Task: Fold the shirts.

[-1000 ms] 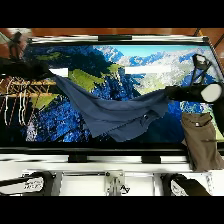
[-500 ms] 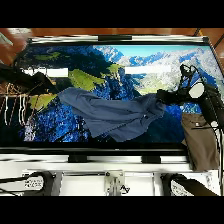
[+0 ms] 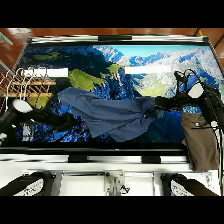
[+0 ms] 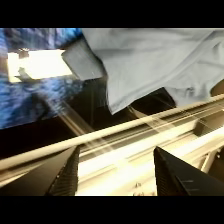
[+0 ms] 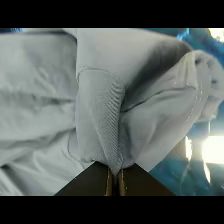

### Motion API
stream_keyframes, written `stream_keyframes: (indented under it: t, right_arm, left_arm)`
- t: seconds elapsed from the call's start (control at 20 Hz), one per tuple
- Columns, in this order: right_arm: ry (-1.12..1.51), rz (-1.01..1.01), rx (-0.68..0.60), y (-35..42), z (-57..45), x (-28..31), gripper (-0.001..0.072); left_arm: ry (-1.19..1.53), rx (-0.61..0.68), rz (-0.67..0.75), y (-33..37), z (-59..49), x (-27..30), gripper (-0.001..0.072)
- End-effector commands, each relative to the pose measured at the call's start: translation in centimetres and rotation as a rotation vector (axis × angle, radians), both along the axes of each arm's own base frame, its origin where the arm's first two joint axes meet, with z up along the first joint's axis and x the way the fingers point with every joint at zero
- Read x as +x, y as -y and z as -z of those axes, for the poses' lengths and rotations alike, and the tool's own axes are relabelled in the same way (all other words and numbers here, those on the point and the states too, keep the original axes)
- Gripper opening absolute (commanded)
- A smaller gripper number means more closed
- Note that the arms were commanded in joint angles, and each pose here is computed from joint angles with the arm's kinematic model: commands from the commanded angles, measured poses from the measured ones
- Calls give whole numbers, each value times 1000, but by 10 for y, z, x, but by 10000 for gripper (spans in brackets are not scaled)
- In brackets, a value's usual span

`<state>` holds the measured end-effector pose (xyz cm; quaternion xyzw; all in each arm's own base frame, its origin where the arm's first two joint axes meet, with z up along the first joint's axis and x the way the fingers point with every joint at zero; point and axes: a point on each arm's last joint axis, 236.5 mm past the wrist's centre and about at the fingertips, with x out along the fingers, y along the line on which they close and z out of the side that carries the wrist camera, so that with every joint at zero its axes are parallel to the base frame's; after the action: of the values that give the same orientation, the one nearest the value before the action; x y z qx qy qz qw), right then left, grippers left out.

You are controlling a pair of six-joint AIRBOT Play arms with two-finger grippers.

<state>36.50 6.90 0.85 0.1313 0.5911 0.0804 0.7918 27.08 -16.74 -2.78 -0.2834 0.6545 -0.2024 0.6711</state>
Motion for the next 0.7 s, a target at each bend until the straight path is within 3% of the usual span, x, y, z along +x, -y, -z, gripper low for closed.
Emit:
stream_keyframes:
  t: [0.0,0.15,0.35,0.65]
  right_arm:
    - [-59,-66,-12,-1,4,-17,61]
    - [-88,-89,-13,-2,6,-25,62]
    - [-92,-93,-13,-2,6,-27,62]
    - [-104,-97,-12,-2,6,-29,62]
  left_arm:
    - [13,3,-54,25,43,-12,528]
    - [2,11,-54,37,57,-11,528]
    - [26,-72,-79,64,58,0,526]
    - [17,-65,-103,69,69,3,523]
